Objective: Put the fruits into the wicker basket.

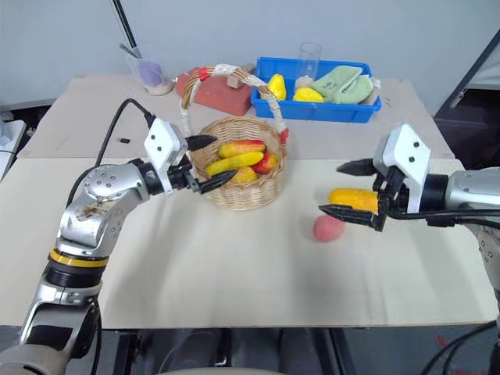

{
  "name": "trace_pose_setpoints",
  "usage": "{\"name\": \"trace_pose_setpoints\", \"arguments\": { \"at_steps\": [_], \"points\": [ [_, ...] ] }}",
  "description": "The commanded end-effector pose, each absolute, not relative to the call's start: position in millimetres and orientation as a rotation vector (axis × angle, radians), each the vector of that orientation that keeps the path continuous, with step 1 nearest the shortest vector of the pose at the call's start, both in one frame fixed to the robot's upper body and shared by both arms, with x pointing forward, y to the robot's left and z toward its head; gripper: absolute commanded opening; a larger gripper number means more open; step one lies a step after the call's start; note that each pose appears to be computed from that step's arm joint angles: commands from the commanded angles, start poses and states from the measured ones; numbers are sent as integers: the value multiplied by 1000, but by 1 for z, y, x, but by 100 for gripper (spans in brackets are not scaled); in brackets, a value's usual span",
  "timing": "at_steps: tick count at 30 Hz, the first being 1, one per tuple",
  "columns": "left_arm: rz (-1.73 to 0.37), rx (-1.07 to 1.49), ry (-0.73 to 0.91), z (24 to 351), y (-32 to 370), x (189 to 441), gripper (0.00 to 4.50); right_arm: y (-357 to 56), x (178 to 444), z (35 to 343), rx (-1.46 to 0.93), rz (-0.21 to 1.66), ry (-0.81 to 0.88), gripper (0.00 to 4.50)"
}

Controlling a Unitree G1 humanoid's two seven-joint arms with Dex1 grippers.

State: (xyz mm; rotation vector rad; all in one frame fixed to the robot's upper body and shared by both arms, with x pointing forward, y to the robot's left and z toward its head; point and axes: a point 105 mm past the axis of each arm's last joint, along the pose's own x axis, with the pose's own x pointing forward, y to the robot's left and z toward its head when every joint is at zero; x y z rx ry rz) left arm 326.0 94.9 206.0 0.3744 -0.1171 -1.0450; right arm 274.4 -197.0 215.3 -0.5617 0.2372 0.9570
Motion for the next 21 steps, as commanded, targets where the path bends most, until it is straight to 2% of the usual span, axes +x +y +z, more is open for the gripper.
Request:
{"name": "trace_pose_setpoints", "arguments": {
  "at_steps": [1,4,7,14,21],
  "points": [
    [-1190,414,-135,216,94,297,445,-201,272,213,-619,943,243,450],
    [-1333,442,-63,212,104,266,445,-207,278,185,-664,915,299,450],
    [-1396,456,-18,211,109,250,445,-209,288,170,-684,897,313,450],
    [-1427,484,38,203,115,237,445,-205,300,144,-702,933,340,450],
    [-1400,479,41,202,116,234,445,-206,297,128,-672,973,394,450]
  ]
}}
